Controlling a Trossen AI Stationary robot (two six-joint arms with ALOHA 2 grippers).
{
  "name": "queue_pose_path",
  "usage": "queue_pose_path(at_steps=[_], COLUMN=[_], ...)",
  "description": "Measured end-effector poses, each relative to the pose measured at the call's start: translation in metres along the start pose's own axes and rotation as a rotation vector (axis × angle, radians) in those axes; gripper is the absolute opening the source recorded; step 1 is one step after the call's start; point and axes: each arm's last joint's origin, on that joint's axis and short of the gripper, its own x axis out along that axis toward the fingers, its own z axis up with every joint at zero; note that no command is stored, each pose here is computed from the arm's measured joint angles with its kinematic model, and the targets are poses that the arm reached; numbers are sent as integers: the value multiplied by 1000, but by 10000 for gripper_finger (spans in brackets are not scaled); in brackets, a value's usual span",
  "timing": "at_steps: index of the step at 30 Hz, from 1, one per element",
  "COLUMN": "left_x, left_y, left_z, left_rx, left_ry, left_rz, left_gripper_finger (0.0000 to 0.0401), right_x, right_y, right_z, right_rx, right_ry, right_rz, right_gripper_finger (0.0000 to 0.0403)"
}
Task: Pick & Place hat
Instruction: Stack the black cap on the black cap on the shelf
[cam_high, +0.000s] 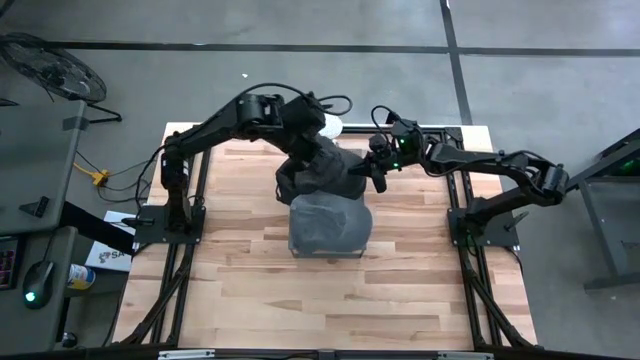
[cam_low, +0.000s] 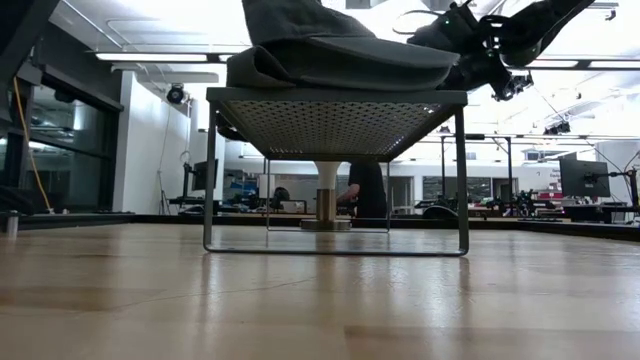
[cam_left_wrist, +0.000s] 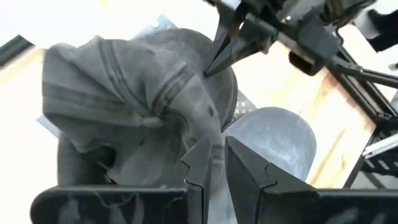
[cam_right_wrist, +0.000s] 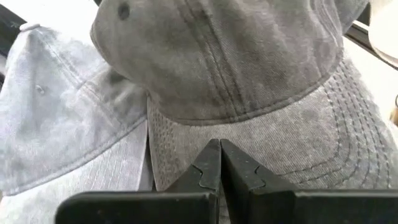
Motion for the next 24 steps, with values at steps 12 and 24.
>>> queue_pose_path(at_steps=[12, 24], left_x=[-27, -40], left_y=[7, 11], left_z=[-4, -6], left_rx=[33, 56], left_ry=[-101, -165], left_rz=[59, 124], left_gripper_finger=[46, 46], right_x=[-1, -14], right_y=[-2, 4], right_z=[1, 10], right_rx=[0, -18], right_ry=[-15, -73], right_rz=[-5, -17], right_gripper_finger=[0, 0])
